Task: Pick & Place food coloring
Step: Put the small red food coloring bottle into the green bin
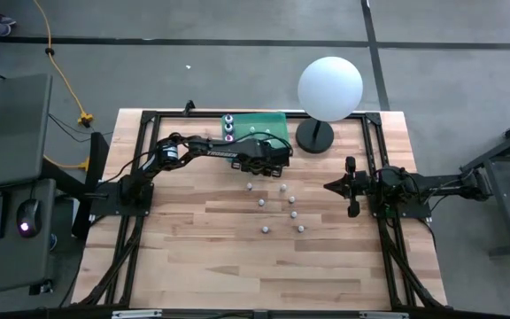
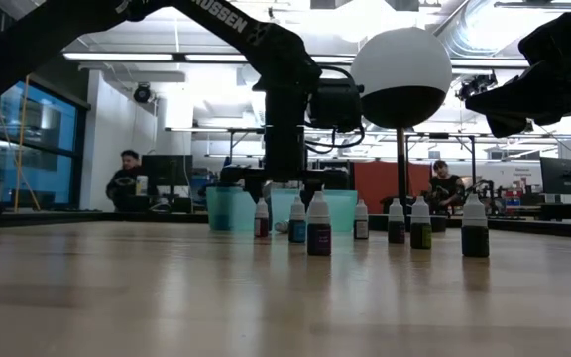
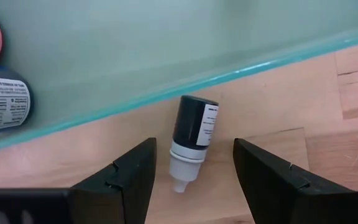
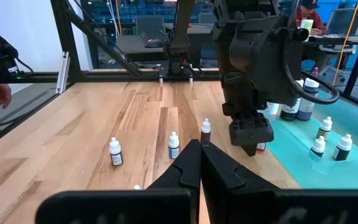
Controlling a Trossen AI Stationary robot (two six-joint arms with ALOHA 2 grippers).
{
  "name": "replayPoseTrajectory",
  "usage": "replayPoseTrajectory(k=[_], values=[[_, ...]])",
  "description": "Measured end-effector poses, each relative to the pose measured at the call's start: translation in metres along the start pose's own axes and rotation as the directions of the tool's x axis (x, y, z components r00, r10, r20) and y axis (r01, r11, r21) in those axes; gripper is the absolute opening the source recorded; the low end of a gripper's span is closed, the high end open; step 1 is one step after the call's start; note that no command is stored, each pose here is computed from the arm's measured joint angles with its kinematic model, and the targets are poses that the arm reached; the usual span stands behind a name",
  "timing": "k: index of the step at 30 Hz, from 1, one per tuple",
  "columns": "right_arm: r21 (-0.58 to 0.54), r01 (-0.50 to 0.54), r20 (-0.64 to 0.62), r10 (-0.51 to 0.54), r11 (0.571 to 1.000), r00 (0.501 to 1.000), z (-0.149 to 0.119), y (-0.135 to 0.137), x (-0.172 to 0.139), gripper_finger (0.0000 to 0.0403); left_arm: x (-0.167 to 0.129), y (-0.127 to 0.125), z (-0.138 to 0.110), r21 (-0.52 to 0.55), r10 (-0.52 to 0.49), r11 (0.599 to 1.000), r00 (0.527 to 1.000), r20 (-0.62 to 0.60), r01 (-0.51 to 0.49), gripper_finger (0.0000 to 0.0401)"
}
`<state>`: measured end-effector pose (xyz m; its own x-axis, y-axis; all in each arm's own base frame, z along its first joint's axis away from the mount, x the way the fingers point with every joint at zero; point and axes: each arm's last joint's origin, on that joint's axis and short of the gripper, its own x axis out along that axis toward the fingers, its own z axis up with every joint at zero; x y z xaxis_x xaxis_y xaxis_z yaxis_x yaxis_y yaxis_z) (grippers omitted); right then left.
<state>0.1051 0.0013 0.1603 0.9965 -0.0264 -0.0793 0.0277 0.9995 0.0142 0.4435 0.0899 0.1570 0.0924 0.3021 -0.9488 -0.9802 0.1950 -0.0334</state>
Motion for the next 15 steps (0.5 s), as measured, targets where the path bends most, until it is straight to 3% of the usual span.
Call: replayPoseTrajectory(k=[6, 15], values=[[0.0, 0.0, 0.0, 0.0, 1.0, 1.0, -0.0001, 0.0, 0.0, 0.0, 0.0001, -0.0001, -0.0001, 0.02, 0.0, 1.0, 1.0, 0.002, -0.001, 0.02], [0.0, 0.0, 0.0, 0.0, 1.0, 1.0, -0.0001, 0.0, 0.0, 0.0, 0.0001, -0.0003, -0.0004, 0.02, -0.004, 1.0, 1.0, -0.007, 0.005, 0.0109]])
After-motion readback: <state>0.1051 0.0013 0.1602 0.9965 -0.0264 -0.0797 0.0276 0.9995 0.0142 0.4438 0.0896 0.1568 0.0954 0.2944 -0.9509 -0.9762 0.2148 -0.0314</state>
